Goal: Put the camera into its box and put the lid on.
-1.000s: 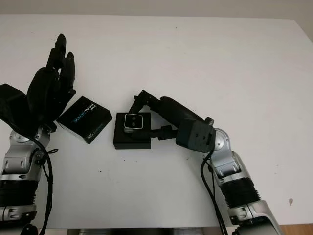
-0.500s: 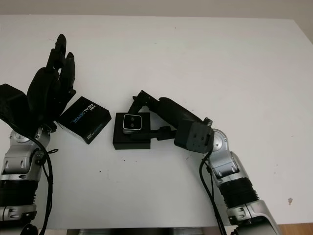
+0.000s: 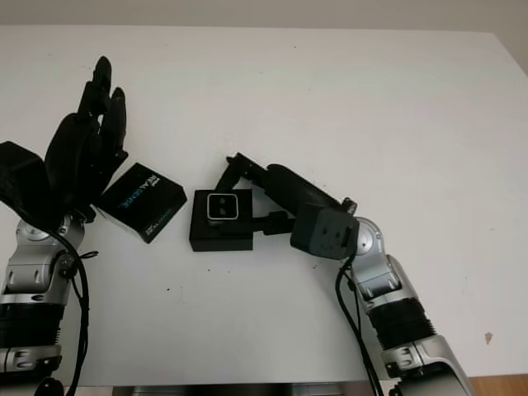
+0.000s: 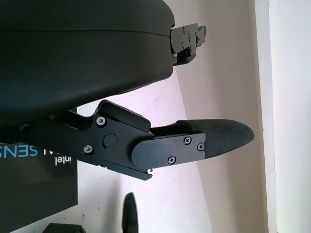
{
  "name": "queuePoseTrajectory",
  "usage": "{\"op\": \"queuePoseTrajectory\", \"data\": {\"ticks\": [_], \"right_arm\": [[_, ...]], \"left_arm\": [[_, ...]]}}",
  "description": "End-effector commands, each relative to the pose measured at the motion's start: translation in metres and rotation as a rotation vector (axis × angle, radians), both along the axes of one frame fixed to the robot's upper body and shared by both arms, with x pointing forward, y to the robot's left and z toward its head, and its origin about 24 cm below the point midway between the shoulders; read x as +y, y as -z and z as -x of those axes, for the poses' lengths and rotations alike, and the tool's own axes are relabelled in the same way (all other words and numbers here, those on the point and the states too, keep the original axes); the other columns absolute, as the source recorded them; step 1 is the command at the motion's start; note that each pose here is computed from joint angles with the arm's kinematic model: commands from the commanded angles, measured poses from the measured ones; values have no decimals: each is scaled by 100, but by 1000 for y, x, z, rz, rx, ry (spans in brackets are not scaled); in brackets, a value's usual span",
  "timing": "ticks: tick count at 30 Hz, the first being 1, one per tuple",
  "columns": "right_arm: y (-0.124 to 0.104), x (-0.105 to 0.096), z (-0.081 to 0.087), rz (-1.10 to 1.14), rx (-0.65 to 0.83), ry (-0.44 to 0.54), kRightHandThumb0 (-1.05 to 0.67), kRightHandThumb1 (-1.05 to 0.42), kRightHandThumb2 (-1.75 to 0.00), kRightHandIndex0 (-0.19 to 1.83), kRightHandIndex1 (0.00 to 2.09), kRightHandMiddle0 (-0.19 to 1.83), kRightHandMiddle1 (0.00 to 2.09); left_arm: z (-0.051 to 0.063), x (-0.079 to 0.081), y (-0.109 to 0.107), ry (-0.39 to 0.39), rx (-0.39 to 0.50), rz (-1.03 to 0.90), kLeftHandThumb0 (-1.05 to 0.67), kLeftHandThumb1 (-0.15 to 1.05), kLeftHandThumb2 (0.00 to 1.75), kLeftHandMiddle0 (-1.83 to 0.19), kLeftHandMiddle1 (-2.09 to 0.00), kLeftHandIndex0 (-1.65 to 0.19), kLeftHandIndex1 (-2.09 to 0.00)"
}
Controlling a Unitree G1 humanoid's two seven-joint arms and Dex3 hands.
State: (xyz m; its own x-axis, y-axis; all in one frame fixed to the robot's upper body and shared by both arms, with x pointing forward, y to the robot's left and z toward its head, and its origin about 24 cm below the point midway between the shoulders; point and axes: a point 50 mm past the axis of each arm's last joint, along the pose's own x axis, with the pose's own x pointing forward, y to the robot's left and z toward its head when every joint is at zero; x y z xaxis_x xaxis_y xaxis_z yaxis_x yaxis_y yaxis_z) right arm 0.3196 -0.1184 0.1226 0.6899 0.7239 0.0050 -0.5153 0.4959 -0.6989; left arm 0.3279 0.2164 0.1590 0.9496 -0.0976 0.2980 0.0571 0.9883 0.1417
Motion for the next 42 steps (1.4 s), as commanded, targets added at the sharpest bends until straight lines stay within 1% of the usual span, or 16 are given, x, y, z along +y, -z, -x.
{"op": "queuePoseTrajectory", "data": {"ticks": [1,4,13,17,20,21,24,25,26,27,29,30,33,38,42], "right_arm": [[6,1,4,37,13,-17,-79,-94,-5,-19,0,-2,54],[4,1,6,44,-1,-25,-80,-94,-5,-19,0,1,38],[4,0,9,36,-18,-29,-80,-93,-5,-19,0,0,27],[3,0,8,4,-29,7,-82,-94,-6,-19,0,0,24],[3,0,8,-68,-67,66,-80,-95,-6,-19,1,7,26],[2,-1,9,-108,-87,103,-79,-95,-6,-18,1,9,27],[1,-1,10,-178,-179,206,-72,-95,-6,-4,9,21,35],[0,0,10,-184,-209,227,-70,-95,-5,1,10,21,43],[0,-1,10,-187,-236,243,-70,-96,-5,8,10,14,66],[0,-1,11,-188,-260,256,-70,-97,-5,12,11,11,78],[0,0,12,-199,-300,275,-69,-97,-5,20,13,8,96],[0,0,13,-204,-318,283,-69,-96,-5,22,14,6,101],[-1,0,16,-216,-370,303,-69,-95,-5,25,16,5,107],[-4,-1,18,-218,-419,320,-68,-93,-5,25,17,3,106],[-7,-2,19,-186,-429,308,-71,-92,-5,25,17,5,107]], "left_arm": [[2,4,-1,-10,-9,-13,-77,105,56,19,0,19,0],[2,4,-2,-8,-12,-14,-77,105,56,19,0,19,0],[1,4,-3,-15,-10,-33,-78,105,56,19,0,19,0],[1,4,-2,-15,-7,-28,-78,105,56,19,0,19,0],[1,4,-2,-15,-10,-31,-78,105,55,19,0,19,0],[1,4,-3,-14,-11,-31,-78,105,55,19,0,19,0],[1,4,-3,-12,-10,-37,-78,105,56,19,0,19,0],[1,4,-3,-11,-11,-36,-78,105,56,19,0,19,0],[1,4,-3,-10,-10,-37,-78,105,56,19,0,19,0],[1,4,-3,-12,-9,-38,-78,105,56,19,0,19,0],[1,4,-2,-13,-6,-32,-78,105,55,19,0,19,0],[1,3,-2,-12,-5,-26,-77,105,55,19,0,19,0],[2,3,-1,-10,-5,-19,-76,105,53,19,0,19,0],[1,3,-2,-11,-8,-21,-77,105,53,19,0,19,0],[1,4,-3,-13,-10,-45,-79,105,54,19,0,19,0]]}}
